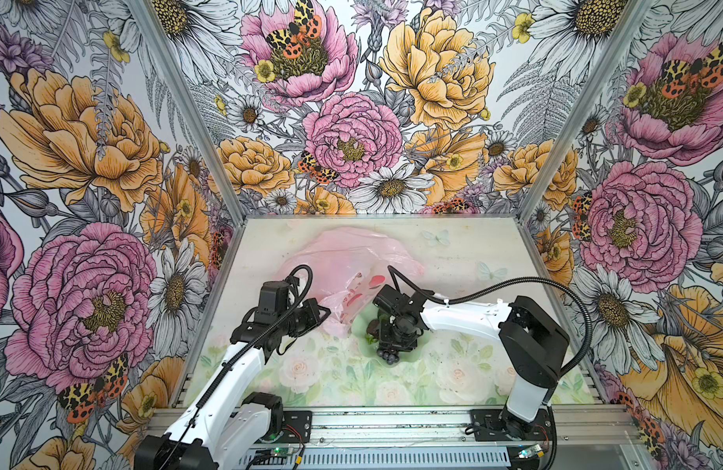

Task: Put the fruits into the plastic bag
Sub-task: 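Close the right gripper on the grape bunch stem and lift it, then carry the grape bunch with the right gripper toward the bag mouth, then lower the grape bunch into the pink bag held by the left gripper, then push the right gripper deeper into the bag and release the grapes, then withdraw the open right gripper up out of the bag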

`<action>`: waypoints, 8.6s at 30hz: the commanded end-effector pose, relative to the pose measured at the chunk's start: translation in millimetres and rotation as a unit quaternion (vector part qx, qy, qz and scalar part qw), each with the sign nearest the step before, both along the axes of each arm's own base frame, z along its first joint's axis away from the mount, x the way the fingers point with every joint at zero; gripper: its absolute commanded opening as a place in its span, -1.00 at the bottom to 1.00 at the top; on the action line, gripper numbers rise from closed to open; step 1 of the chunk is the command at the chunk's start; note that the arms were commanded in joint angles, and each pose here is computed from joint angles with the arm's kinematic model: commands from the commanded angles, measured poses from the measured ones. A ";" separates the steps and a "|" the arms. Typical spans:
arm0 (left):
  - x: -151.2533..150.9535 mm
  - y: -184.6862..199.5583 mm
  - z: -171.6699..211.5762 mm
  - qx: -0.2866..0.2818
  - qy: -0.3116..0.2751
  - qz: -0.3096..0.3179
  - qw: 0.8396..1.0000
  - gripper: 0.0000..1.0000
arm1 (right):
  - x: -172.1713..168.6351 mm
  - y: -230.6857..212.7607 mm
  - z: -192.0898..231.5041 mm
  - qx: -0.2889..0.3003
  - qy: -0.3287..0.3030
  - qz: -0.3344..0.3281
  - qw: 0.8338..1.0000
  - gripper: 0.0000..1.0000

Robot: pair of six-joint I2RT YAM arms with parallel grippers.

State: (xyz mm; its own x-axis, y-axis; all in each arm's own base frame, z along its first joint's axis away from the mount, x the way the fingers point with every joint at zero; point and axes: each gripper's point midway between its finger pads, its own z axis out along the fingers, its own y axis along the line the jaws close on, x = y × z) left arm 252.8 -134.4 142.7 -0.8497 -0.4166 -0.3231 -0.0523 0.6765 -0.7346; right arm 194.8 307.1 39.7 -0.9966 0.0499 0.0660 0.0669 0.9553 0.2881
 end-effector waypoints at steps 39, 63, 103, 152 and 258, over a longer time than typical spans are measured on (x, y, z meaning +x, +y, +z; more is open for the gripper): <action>1.5 -0.2 -0.9 -0.001 -0.011 -0.004 1.000 -1.00 | 8.7 -34.3 46.6 0.025 -0.075 -0.040 0.996 -0.36; 0.6 1.6 -1.9 0.006 -0.013 0.002 1.000 -1.00 | 9.8 -42.4 103.0 0.097 -0.123 -0.051 0.986 -0.44; -2.3 9.6 56.4 -0.026 -0.060 0.056 0.996 -1.00 | 31.1 46.9 213.0 0.263 -0.156 0.116 0.945 -0.46; -22.3 9.8 64.3 0.051 -0.110 -0.005 0.993 -1.00 | 178.3 102.7 115.9 0.256 -0.052 0.010 0.965 -0.50; -29.9 17.3 73.4 0.064 -0.121 0.006 0.991 -1.00 | 289.1 100.0 123.0 0.272 -0.270 -0.065 0.921 0.99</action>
State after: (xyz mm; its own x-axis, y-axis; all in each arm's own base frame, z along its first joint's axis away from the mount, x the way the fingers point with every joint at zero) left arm 221.0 -118.8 202.7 -0.7602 -0.3628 -0.5390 0.0887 0.7638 -0.6393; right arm 484.7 421.9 143.0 -0.9095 0.2755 -0.3114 -0.0840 0.6117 0.7866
